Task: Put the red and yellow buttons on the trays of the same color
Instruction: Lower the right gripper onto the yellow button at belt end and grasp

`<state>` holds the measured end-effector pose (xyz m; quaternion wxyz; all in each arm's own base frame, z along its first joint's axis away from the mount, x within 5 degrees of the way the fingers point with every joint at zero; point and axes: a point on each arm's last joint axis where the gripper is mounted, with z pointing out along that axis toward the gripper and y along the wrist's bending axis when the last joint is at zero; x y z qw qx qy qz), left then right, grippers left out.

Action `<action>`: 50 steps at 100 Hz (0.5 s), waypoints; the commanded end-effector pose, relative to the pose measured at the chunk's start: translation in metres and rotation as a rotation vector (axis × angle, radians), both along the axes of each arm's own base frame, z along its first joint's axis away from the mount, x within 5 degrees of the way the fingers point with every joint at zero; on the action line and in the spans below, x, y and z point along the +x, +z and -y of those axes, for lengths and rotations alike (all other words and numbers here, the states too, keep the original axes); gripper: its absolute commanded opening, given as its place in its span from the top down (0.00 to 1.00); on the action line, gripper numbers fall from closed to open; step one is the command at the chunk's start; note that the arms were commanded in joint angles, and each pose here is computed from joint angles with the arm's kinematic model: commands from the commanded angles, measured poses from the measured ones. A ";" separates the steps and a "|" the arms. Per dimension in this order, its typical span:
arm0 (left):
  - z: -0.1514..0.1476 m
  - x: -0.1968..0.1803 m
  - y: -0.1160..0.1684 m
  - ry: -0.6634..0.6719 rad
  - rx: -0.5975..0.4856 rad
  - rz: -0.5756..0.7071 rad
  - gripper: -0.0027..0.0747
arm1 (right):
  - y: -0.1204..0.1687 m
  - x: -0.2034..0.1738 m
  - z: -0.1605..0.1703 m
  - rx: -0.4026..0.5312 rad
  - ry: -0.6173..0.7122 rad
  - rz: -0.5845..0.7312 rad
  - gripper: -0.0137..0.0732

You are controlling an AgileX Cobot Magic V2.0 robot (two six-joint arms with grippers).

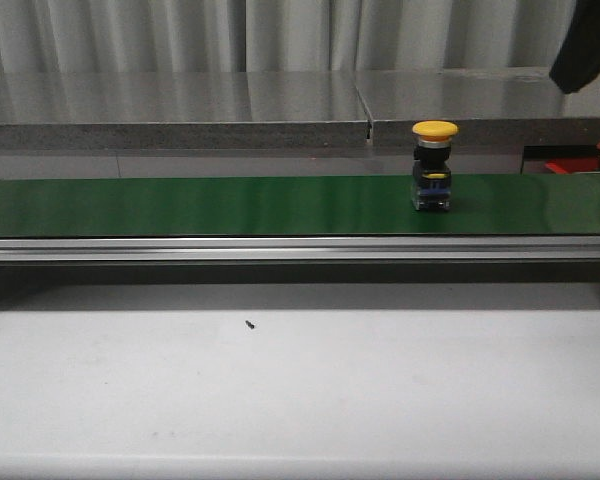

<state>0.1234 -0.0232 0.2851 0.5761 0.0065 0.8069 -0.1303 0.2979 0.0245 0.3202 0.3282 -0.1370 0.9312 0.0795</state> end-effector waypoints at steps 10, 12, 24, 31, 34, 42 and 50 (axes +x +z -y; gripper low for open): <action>-0.001 0.002 0.014 0.025 -0.020 0.076 0.99 | 0.003 0.019 -0.013 0.013 0.003 0.121 0.13; -0.001 0.002 0.014 0.025 -0.020 0.076 0.99 | 0.000 0.021 -0.014 0.014 0.005 0.114 0.13; -0.001 0.002 0.014 0.025 -0.020 0.076 0.99 | -0.015 0.032 -0.017 0.012 0.002 0.092 0.13; -0.001 0.002 0.014 0.025 -0.020 0.076 0.99 | -0.023 0.039 -0.017 0.010 -0.005 0.082 0.13; -0.001 0.002 0.014 0.025 -0.020 0.076 0.99 | -0.026 0.041 -0.017 0.009 -0.006 0.077 0.13; -0.001 0.002 0.014 0.025 -0.020 0.076 0.99 | -0.033 0.047 -0.017 0.008 -0.016 0.078 0.13; -0.001 0.002 0.014 0.025 -0.020 0.076 0.99 | -0.036 0.052 -0.016 0.010 -0.031 0.099 0.13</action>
